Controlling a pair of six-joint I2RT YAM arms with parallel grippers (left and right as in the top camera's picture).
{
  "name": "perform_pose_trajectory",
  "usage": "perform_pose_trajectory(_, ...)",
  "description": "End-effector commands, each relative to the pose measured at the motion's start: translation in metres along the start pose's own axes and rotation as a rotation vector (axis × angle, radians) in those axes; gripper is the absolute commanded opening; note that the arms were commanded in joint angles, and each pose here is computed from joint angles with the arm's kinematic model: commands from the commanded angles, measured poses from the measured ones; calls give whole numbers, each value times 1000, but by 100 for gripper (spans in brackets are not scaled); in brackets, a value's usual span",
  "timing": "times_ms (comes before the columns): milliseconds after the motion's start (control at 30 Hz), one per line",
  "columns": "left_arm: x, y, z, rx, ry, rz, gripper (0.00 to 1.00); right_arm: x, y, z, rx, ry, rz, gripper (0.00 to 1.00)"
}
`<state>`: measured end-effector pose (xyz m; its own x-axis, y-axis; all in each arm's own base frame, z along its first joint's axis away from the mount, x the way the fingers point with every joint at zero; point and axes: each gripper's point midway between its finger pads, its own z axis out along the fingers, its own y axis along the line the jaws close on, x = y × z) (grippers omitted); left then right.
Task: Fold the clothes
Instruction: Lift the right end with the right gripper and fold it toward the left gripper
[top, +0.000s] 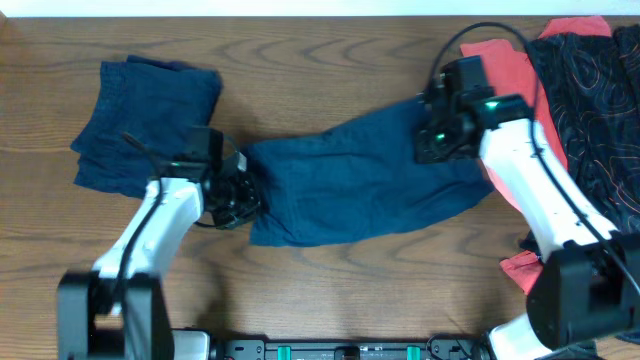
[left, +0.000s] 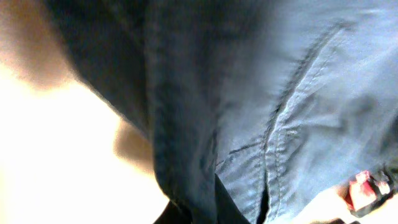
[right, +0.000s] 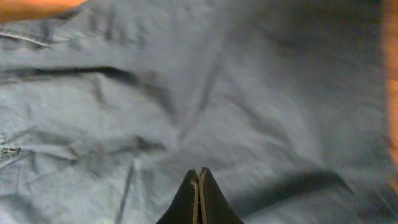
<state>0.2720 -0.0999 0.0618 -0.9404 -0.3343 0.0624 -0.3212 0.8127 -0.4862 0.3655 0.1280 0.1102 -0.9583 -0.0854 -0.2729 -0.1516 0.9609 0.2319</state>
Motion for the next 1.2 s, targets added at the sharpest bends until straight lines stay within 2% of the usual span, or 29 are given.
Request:
perform_pose_trajectory(0,-13,-25,-48,12,-118,105,5,31,47,38,-153,133,-75,1)
perform_pose_trajectory(133,-9,-45,-85,41,-181,154,6,63,88,78,-211,250,-163,1)
perform_pose_trajectory(333,-9,-66,-120,93,-287,200,6,127,176,134,-400,394,-340,1)
perform_pose_trajectory(467,0,-77,-126,157,-279,190,6,140,216,157,-423,339,-397,1)
perform_pose_trajectory(633,8,-77,-125,169,-248,184,6,116,242,154,-426,214,-439,3)
perform_pose_trajectory(800,10,-73,-121,159,-236,179,6,67,197,123,-213,148,-362,2)
perform_pose_trajectory(967,11,-72,-120,156,-230,175,6,16,109,73,37,60,-253,5)
perform_pose_trajectory(1067,11,-71,-119,156,-229,174,6,15,55,57,148,109,-195,4)
perform_pose_trajectory(1167,11,-72,-119,157,-228,173,6,30,22,57,186,198,-165,3)
